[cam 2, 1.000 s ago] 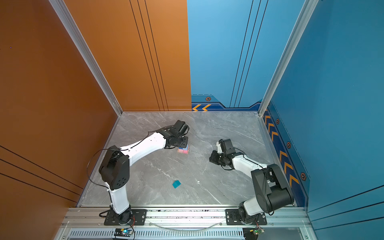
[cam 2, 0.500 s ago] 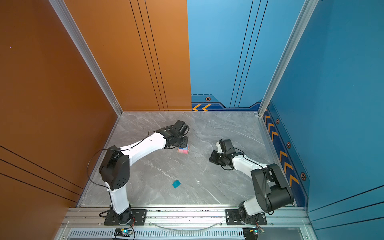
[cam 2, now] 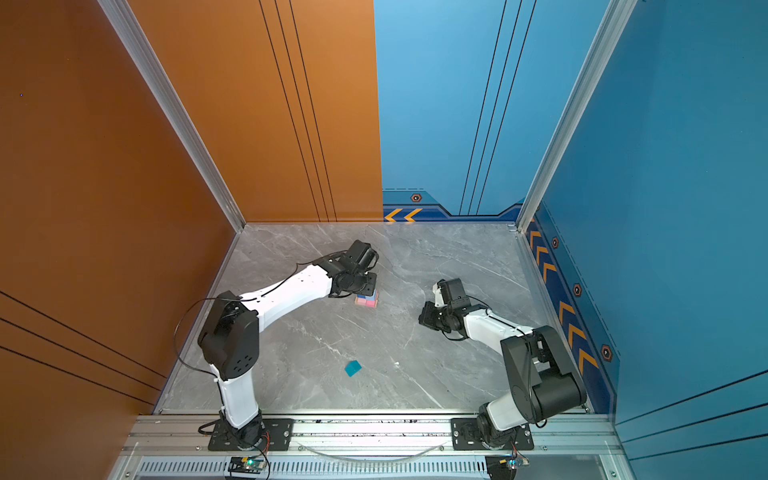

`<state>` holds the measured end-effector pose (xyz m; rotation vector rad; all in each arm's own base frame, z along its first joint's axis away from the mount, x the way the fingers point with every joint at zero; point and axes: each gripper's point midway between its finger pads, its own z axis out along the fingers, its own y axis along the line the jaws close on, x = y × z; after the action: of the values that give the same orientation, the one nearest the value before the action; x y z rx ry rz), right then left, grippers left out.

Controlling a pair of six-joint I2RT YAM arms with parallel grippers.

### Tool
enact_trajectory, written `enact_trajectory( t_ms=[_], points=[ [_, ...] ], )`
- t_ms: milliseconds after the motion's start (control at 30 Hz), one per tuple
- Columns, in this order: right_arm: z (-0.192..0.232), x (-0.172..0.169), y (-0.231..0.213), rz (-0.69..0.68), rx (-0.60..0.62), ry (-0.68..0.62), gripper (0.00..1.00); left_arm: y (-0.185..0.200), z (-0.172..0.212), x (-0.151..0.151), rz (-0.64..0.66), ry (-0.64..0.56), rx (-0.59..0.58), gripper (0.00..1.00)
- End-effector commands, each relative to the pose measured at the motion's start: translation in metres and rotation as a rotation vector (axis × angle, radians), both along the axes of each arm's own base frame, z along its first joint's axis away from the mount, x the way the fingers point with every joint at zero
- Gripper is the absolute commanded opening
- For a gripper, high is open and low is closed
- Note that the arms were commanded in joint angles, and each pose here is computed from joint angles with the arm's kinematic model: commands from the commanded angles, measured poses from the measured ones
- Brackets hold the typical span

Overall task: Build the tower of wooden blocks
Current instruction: 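Lower the dark blue cylinder onto the teal cylinder and open the left gripper, then move the left gripper back toward the teal cube nearer the robot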

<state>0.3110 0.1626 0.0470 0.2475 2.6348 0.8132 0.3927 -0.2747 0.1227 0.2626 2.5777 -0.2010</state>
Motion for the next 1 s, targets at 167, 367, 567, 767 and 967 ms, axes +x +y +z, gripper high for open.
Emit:
enact_trajectory(
  t_ms=[167, 367, 567, 767, 967],
  points=[
    [0.005, 0.005, 0.000, -0.002, 0.006, -0.009, 0.00, 0.007, 0.011, 0.007, 0.034, -0.018, -0.004, 0.54],
    [0.009, 0.004, -0.002, -0.007, 0.005, -0.016, 0.00, 0.011, 0.040, 0.003, 0.033, -0.075, -0.032, 0.62],
    [0.015, 0.002, -0.003, -0.010, 0.002, -0.027, 0.00, 0.024, 0.075, -0.012, 0.034, -0.149, -0.051, 0.63],
    [0.022, 0.000, -0.006, -0.016, -0.001, -0.050, 0.00, 0.044, 0.101, -0.054, 0.010, -0.200, -0.086, 0.61],
    [0.026, -0.005, -0.007, -0.016, 0.001, -0.062, 0.00, 0.054, 0.089, -0.117, -0.065, -0.151, -0.138, 0.57]
  ],
)
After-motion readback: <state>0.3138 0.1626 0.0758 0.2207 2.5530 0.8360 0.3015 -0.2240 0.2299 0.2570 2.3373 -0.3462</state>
